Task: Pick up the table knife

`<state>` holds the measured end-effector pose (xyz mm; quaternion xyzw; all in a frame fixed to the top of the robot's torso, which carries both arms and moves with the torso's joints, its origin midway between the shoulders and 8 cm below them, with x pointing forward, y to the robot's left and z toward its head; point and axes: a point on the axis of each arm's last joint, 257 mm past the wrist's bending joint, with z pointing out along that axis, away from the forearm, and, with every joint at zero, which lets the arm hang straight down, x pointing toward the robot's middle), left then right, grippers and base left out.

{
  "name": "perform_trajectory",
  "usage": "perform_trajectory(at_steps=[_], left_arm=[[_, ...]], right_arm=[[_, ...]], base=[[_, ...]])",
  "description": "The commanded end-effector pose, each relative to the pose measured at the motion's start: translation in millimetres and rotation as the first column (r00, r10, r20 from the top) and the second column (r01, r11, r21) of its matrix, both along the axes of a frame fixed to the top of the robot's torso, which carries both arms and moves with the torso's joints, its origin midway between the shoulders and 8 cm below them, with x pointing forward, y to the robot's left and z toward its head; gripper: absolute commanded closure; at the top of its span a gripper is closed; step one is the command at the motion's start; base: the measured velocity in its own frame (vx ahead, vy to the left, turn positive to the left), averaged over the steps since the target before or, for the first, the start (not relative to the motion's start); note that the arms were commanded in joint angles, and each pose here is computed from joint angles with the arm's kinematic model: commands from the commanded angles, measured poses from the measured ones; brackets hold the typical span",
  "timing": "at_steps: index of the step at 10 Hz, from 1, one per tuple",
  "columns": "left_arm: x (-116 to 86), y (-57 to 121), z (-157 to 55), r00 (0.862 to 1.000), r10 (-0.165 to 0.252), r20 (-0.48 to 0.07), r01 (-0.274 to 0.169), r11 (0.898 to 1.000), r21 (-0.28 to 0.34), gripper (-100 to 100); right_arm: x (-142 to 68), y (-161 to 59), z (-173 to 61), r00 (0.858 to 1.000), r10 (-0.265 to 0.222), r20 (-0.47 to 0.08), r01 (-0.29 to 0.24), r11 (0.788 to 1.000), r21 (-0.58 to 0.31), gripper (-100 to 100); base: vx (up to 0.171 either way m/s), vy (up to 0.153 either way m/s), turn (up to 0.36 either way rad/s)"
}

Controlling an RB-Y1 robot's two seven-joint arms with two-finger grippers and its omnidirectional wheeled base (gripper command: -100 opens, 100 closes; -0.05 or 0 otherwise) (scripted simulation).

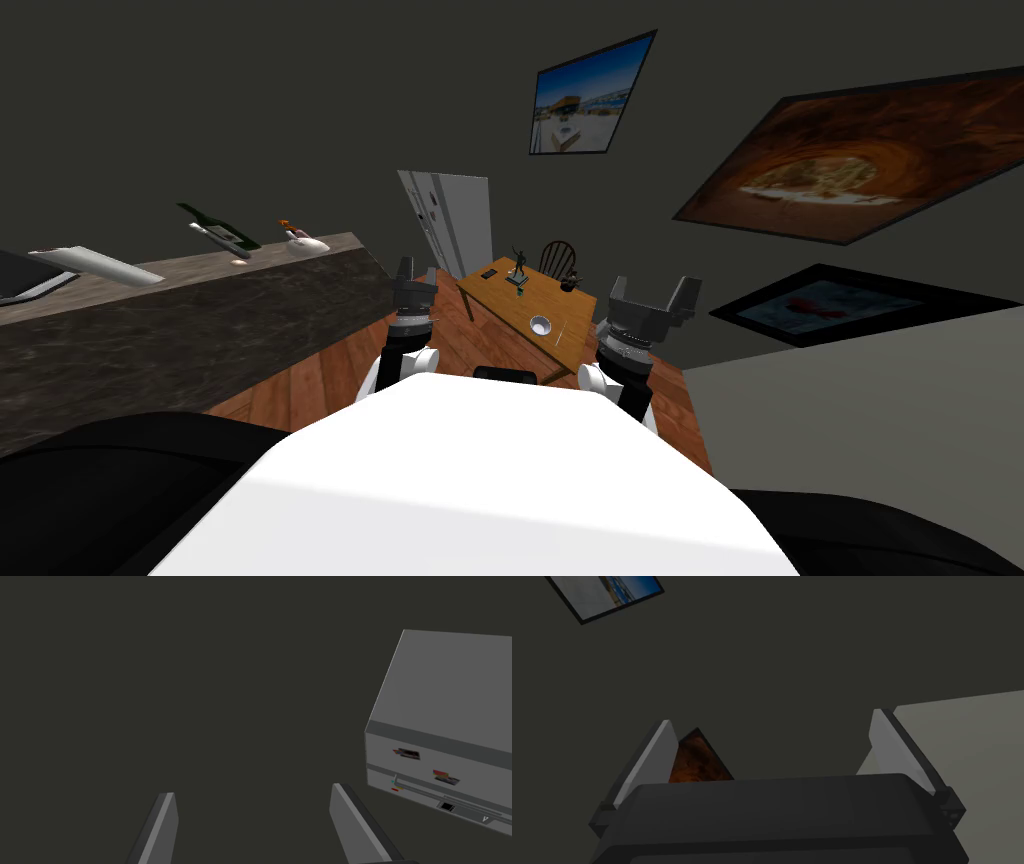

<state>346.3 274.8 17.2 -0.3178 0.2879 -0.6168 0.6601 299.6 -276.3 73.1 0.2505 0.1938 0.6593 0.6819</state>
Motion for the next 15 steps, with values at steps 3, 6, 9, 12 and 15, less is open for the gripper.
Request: perform_trajectory(at_steps=[3,6,9,12,15], left_arm=[[0,0.0,0,1.000,0.000,0.000,0.000,1.000,0.000,0],[0,0.0,0,1.000,0.000,0.000,0.000,1.000,0.000,0],[0,0.0,0,1.000,0.000,0.000,0.000,1.000,0.000,0],[0,0.0,0,1.000,0.000,0.000,0.000,1.000,0.000,0],[0,0.0,0,1.000,0.000,0.000,0.000,1.000,0.000,0]], right_arm=[[16,10,-22,0.996,0.015,-0.091,-0.025,0.994,-0.109,-100],[36,11,-61,0.976,-0.022,-0.217,-0.025,0.977,-0.210,-100],[54,1,-116,0.926,-0.105,-0.362,-0.014,0.951,-0.310,-100],[62,-11,-157,0.874,-0.175,-0.454,-0.009,0.927,-0.375,-100],[66,-27,-207,0.796,-0.255,-0.548,-0.013,0.899,-0.437,-100]], base=[[-0.008,0.004,0.046],[-0.019,0.010,0.077],[-0.031,0.023,0.115],[-0.028,0.020,0.079],[-0.031,0.030,0.099]])
